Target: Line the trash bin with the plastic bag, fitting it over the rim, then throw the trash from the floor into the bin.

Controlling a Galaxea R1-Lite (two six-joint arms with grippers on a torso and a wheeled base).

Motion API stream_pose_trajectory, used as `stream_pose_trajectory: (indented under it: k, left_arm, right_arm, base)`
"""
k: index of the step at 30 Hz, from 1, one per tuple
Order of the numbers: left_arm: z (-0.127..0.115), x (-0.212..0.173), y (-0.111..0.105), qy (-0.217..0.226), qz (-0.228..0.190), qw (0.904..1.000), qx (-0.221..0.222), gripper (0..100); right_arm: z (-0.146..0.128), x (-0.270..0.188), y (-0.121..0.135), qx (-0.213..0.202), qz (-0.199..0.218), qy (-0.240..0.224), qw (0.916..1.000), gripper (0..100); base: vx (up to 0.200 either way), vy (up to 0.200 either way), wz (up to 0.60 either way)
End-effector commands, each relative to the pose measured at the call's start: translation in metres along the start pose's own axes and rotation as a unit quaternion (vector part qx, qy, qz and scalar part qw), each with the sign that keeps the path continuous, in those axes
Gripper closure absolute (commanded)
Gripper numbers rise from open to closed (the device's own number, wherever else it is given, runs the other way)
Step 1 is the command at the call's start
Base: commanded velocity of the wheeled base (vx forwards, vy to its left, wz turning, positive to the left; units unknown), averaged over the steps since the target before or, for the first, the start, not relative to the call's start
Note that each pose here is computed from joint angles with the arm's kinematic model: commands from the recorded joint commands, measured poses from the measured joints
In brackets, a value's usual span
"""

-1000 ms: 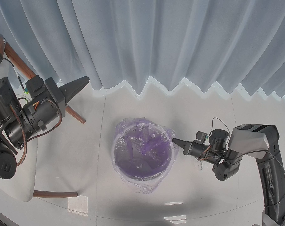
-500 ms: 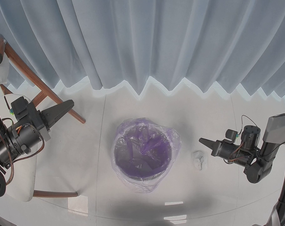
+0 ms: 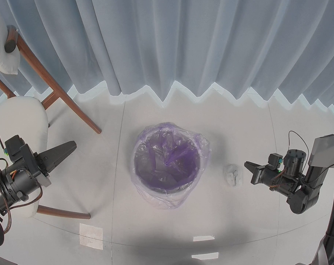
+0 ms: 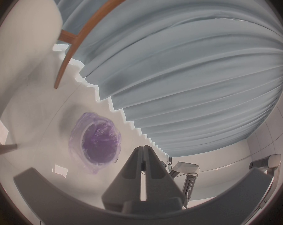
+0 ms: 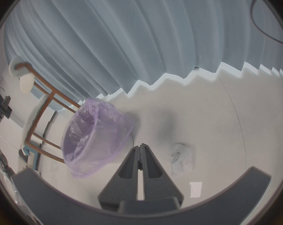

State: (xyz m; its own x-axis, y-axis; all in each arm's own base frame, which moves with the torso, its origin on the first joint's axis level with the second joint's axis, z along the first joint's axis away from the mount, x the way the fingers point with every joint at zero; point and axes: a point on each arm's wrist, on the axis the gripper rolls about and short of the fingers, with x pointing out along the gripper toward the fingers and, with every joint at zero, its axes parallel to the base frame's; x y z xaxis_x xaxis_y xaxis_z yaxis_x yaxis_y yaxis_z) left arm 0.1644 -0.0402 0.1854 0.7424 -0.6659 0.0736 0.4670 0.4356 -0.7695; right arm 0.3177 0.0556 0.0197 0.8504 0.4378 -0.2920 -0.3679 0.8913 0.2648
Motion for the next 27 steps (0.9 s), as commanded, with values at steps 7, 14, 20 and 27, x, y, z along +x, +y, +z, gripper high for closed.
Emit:
stream_pose_trajectory:
  k: [7,14,20,27]
  left_arm:
    - [-0.007,-0.029,0.001,-0.036,0.023,0.999,0.015,100]
    - [-0.014,-0.044,0.01,-0.047,0.06,0.995,0.065,100]
    - [-0.025,-0.056,0.01,-0.049,0.066,0.9946,0.063,100]
    - [-0.032,-0.065,0.012,-0.056,0.078,0.9935,0.062,100]
  right_arm:
    - [-0.005,0.043,-0.015,-0.016,-0.025,0.021,0.9994,100]
    - [0.004,0.08,-0.021,-0.017,-0.047,0.074,0.996,0]
    - [-0.006,0.127,-0.03,-0.066,-0.081,0.111,0.9883,0]
    - [-0.023,0.176,-0.044,-0.127,-0.111,0.12,0.9785,0]
  base:
    - [-0.171,0.0,0.0]
    - [0.0,0.0,0.0]
    - [0.0,0.0,0.0]
    - [0.0,0.0,0.0]
